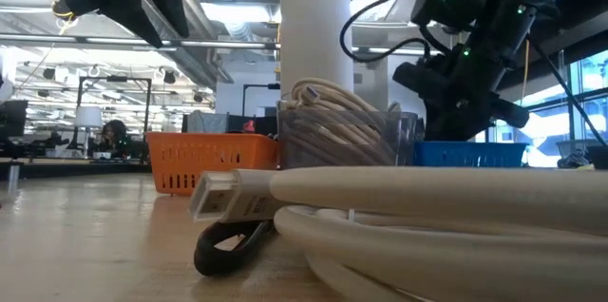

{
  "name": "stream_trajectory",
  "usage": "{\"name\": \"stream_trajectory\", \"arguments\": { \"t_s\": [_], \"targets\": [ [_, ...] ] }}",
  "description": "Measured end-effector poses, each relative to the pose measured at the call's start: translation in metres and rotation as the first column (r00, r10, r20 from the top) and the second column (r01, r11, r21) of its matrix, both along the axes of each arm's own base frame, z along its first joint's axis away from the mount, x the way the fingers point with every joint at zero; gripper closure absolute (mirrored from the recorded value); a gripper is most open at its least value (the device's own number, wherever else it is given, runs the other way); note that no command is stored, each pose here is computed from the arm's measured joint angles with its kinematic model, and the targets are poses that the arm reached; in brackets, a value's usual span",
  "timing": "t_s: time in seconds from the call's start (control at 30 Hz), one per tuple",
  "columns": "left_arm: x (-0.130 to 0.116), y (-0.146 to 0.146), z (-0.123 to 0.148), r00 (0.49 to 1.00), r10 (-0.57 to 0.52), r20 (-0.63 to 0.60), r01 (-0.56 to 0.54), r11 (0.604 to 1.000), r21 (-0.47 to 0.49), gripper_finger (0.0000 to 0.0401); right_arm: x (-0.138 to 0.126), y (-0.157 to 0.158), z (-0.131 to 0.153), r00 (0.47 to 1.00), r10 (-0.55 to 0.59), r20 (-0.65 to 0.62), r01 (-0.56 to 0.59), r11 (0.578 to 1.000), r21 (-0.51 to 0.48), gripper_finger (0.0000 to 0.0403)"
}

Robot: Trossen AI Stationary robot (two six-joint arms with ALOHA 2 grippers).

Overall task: Pick & Place USB Port
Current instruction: Put the black and white charger cable into the blue bin, then put the black charger cable into the orange bin

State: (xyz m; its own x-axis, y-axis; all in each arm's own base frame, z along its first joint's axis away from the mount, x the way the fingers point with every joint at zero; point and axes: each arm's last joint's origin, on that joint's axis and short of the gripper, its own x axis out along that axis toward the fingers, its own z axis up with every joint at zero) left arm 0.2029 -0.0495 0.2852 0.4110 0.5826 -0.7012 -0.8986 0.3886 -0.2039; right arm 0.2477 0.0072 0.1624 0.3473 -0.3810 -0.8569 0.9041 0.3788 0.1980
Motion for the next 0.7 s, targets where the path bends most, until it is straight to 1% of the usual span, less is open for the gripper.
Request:
{"name": "stream_trajectory", "arguments": {
  "t_s": [0.1, 0.2, 0.3, 0.4, 0.47, 0.53, 0.7],
  "targets": [
    [0.000, 0.000, 0.000, 1.000, 0.000, 0.000, 0.000, 1.000, 0.000, 0.0180, -0.001, 0.000, 0.006, 1.000, -0.003, 0.028, 0.003, 1.000, -0.005, 0.0262],
    [0.000, 0.000, 0.000, 1.000, -0.001, -0.001, 0.001, 1.000, -0.001, 0.0180, -0.002, 0.001, 0.016, 0.998, 0.003, 0.064, -0.003, 1.000, -0.005, 0.0243],
    [0.000, 0.000, 0.000, 1.000, -0.012, -0.011, 0.012, 1.000, -0.008, 0.0179, -0.005, 0.007, 0.036, 0.992, 0.016, 0.129, -0.011, 0.999, -0.038, 0.0236],
    [0.000, -0.001, -0.001, 0.999, -0.029, -0.027, 0.029, 0.999, -0.022, 0.0181, -0.014, 0.017, 0.058, 0.986, 0.030, 0.163, -0.024, 0.999, -0.041, 0.0239],
    [0.000, -0.001, -0.001, 0.999, -0.035, -0.032, 0.034, 0.999, -0.031, 0.0182, -0.023, 0.026, 0.071, 0.988, 0.027, 0.154, -0.024, 1.000, -0.020, 0.0243],
    [0.000, -0.001, -0.001, 0.999, -0.038, -0.034, 0.037, 0.999, -0.029, 0.0182, -0.033, 0.037, 0.078, 0.989, 0.011, 0.146, -0.015, 1.000, 0.024, 0.0248],
    [0.000, -0.001, -0.001, 0.999, -0.036, -0.032, 0.035, 0.999, -0.016, 0.0182, -0.051, 0.071, 0.074, 0.993, -0.043, 0.115, 0.022, 0.985, 0.171, 0.0256]
  ]
}}
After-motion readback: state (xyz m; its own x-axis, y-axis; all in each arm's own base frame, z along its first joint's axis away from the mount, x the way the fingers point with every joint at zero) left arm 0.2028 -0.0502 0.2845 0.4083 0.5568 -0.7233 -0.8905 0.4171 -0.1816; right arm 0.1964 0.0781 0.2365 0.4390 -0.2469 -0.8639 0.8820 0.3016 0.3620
